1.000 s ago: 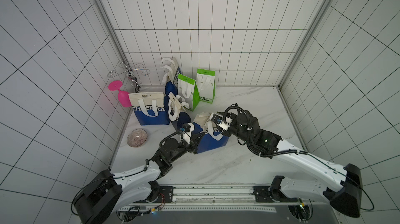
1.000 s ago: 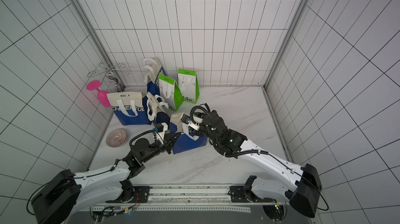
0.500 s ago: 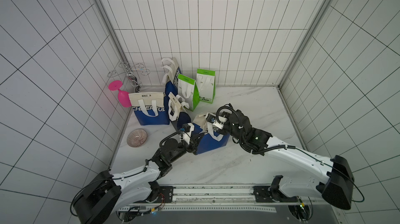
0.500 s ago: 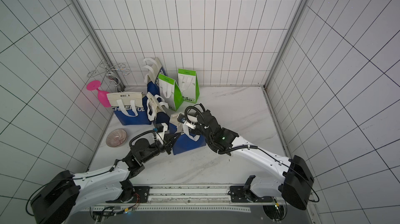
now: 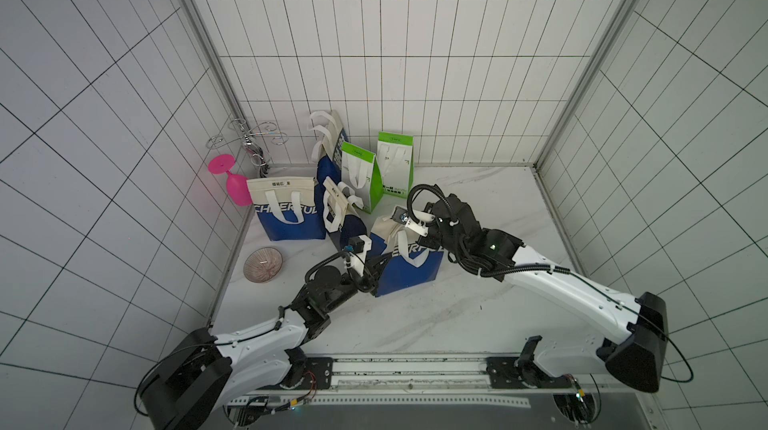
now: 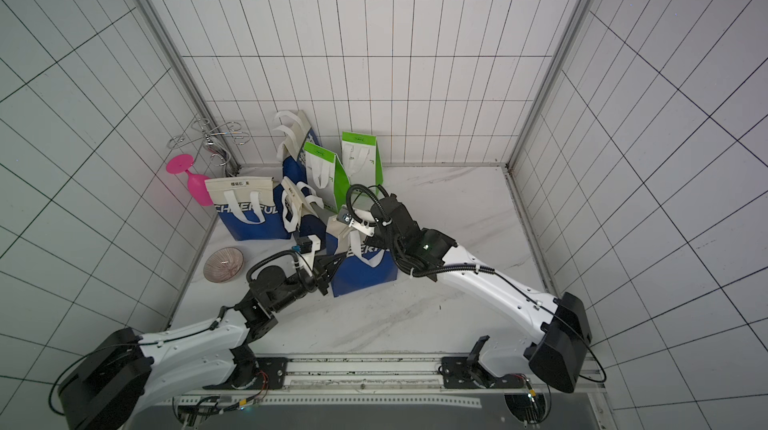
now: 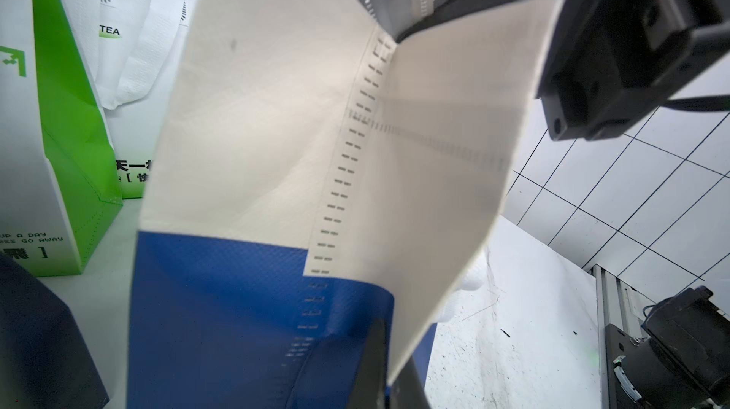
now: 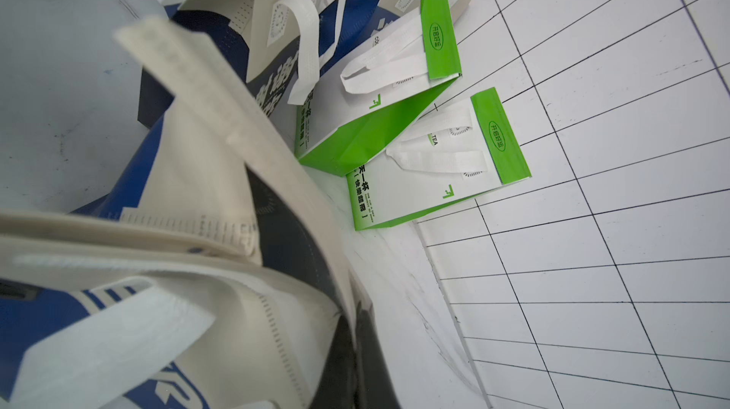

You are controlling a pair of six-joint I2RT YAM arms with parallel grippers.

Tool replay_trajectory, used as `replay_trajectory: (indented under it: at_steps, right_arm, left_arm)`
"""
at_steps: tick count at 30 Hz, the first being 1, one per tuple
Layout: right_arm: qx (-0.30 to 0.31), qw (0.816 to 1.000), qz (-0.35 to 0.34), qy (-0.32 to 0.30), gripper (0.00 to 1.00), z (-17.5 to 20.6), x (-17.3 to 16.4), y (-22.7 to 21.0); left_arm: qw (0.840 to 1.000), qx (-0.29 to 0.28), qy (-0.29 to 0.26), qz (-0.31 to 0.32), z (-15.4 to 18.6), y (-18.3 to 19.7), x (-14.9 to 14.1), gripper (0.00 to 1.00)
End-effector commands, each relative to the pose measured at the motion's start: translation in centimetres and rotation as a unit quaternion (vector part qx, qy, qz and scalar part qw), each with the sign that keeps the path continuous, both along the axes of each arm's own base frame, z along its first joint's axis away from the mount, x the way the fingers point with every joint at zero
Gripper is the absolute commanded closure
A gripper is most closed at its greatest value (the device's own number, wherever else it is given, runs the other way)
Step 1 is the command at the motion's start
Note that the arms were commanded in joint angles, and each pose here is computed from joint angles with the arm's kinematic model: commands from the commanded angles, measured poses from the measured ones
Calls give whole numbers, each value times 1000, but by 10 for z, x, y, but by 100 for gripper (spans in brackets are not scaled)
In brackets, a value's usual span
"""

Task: Open the takeout bag
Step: Open the takeout bag at the center of the board.

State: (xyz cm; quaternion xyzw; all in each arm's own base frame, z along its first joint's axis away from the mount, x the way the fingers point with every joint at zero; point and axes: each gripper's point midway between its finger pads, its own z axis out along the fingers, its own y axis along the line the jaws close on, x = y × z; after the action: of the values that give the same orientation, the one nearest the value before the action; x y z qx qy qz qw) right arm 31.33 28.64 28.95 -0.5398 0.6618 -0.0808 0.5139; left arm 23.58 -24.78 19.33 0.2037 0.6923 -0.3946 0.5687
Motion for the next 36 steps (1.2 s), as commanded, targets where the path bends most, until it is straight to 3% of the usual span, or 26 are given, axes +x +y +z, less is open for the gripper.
replay_trajectory:
  at_steps: [1,12,19,36]
  right_arm:
    - [38,997,-30,-60,100,91,16,-23]
    - [-25,996,-8,-87,100,99,18,-25]
    - [-45,991,9,-127,100,128,23,-22]
    - [-109,984,57,-129,100,129,19,-17]
  left_arm:
    - [999,23,24,-10,-17,-2,-5,100]
    - [999,28,27,-11,-21,-3,-4,100]
    - [999,31,32,-15,-24,-5,-3,100]
    - [998,37,38,-15,-29,-7,-2,100]
